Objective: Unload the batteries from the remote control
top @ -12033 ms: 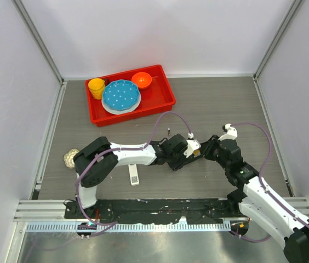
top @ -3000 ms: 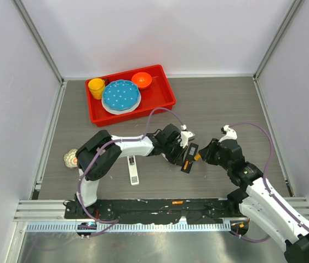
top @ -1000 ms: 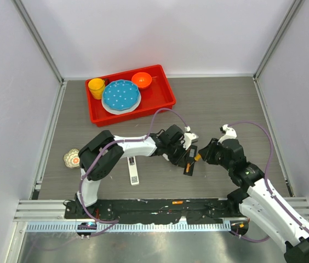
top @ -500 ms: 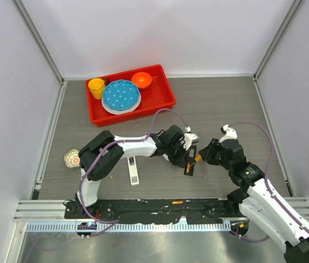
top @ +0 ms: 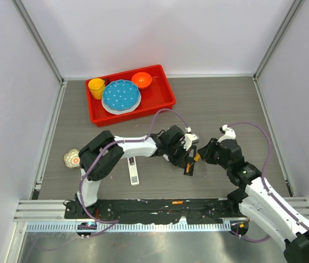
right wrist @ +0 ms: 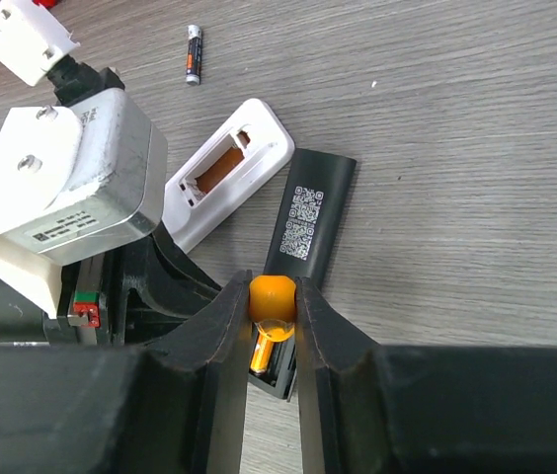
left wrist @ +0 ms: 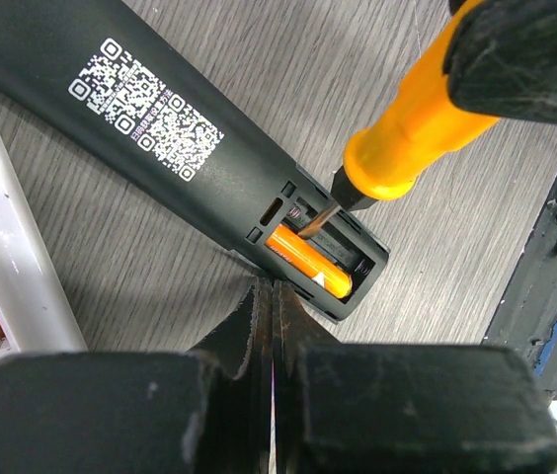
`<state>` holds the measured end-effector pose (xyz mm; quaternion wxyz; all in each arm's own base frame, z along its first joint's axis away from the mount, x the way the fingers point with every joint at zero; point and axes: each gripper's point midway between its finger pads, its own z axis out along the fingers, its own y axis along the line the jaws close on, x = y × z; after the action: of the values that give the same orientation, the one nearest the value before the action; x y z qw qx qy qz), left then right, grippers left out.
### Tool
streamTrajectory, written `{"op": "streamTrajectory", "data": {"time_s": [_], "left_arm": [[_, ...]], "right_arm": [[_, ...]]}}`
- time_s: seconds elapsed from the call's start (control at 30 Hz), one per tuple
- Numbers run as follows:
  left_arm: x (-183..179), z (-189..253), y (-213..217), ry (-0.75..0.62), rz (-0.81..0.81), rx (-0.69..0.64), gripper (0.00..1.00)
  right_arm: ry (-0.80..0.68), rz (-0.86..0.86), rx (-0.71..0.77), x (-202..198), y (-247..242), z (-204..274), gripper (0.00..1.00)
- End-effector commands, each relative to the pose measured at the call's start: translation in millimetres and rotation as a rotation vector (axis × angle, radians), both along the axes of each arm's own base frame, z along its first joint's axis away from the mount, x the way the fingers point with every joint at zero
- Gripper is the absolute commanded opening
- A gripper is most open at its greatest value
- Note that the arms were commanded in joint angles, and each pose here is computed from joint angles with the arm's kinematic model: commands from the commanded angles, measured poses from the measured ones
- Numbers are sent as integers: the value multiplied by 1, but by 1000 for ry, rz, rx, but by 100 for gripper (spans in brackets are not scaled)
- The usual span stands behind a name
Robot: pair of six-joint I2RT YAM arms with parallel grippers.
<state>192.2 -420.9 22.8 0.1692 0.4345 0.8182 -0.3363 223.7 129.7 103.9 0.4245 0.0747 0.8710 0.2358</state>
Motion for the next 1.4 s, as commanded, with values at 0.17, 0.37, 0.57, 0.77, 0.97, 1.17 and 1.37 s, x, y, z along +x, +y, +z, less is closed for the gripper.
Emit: {"op": "streamTrajectory", "data": {"time_s": [0.17, 0.37, 0.57, 0.77, 0.97, 1.17, 1.37], "left_arm": [[-24, -26, 16, 51, -45, 110, 0], [-24, -25, 16, 49, -39, 108, 0], [-23, -26, 18, 48, -29, 115, 0], [-22, -25, 18, 41, -22, 114, 0], [-17, -17, 18, 10, -3, 97, 0], [-1, -1, 27, -67, 66, 62, 10], [5, 71, 23, -141, 75, -164, 33]], "right_arm": [[-31, 25, 185, 2, 25, 8, 1], [-32, -2, 341, 1, 35, 3, 1], [-79, -100, 478, 4, 28, 10, 1], [-121, -191, 525, 4, 13, 14, 1], [-120, -186, 443, 6, 9, 17, 1], [-141, -142, 392, 11, 13, 32, 1], [-158, -56, 360, 7, 22, 54, 1]]}}
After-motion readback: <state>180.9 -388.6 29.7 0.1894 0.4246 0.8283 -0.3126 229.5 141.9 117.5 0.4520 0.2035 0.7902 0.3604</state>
